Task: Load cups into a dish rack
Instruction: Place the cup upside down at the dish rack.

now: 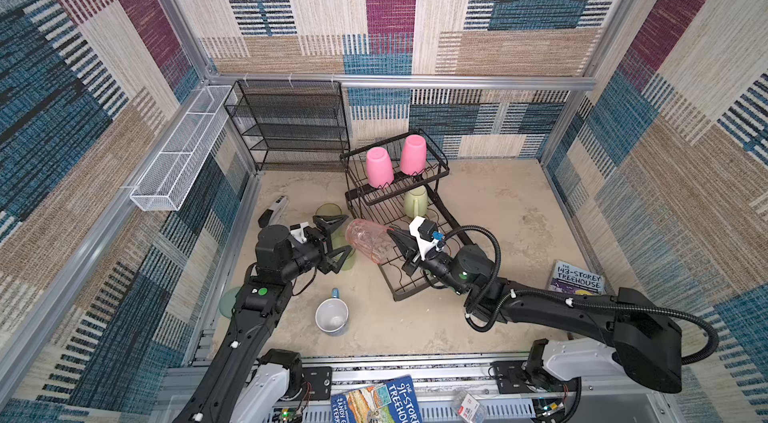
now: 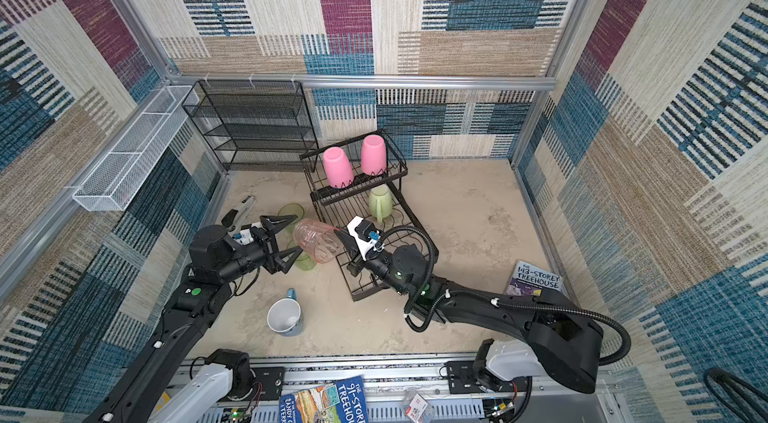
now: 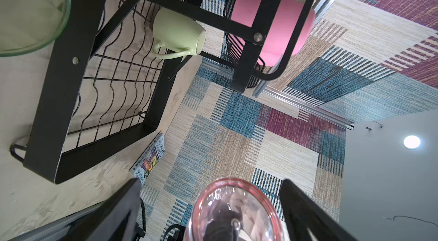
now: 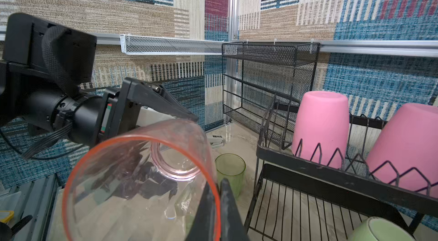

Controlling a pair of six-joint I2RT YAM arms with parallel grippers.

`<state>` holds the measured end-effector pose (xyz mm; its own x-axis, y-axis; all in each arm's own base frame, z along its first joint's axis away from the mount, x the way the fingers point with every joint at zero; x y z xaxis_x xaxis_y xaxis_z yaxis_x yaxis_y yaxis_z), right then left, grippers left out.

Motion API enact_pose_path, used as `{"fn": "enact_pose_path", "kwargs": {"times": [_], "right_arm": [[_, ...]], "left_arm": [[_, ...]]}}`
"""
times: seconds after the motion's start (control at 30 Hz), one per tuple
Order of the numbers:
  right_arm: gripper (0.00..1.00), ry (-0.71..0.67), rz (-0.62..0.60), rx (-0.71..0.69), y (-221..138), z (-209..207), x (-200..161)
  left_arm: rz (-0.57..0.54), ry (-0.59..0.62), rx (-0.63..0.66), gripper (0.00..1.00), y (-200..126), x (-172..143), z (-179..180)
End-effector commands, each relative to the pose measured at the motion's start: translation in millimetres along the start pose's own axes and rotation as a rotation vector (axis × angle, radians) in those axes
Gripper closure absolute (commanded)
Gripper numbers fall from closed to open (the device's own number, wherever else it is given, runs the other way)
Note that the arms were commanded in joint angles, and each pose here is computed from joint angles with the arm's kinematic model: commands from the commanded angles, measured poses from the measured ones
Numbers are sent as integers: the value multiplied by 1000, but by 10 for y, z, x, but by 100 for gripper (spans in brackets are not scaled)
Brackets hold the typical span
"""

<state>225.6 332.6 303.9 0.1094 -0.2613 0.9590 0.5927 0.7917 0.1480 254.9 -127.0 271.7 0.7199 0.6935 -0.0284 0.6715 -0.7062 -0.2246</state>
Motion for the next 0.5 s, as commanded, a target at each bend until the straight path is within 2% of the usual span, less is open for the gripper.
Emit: {"fn": "enact_pose_path", "kwargs": {"times": [0.0,0.47], "right_arm": [[100,30,-40,37,46,66,100],[100,45,31,74,207,122,-44]], "left_arm": [[29,10,-45,6,10,-36,-78],[102,57,-62,8,127,-198,-142]]}}
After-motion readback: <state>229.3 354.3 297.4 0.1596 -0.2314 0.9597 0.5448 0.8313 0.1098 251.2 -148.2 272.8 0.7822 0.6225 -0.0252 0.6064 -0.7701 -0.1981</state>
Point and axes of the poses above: each gripper's point midway between its finger pads, its own y axis out along the fingers, its own z axis along the line the jaws close on, x = y × z, the point moved 3 cm from there along -y, back along the fingers, and after that the axes turned 15 degrees about y, right-handed, at the moved point
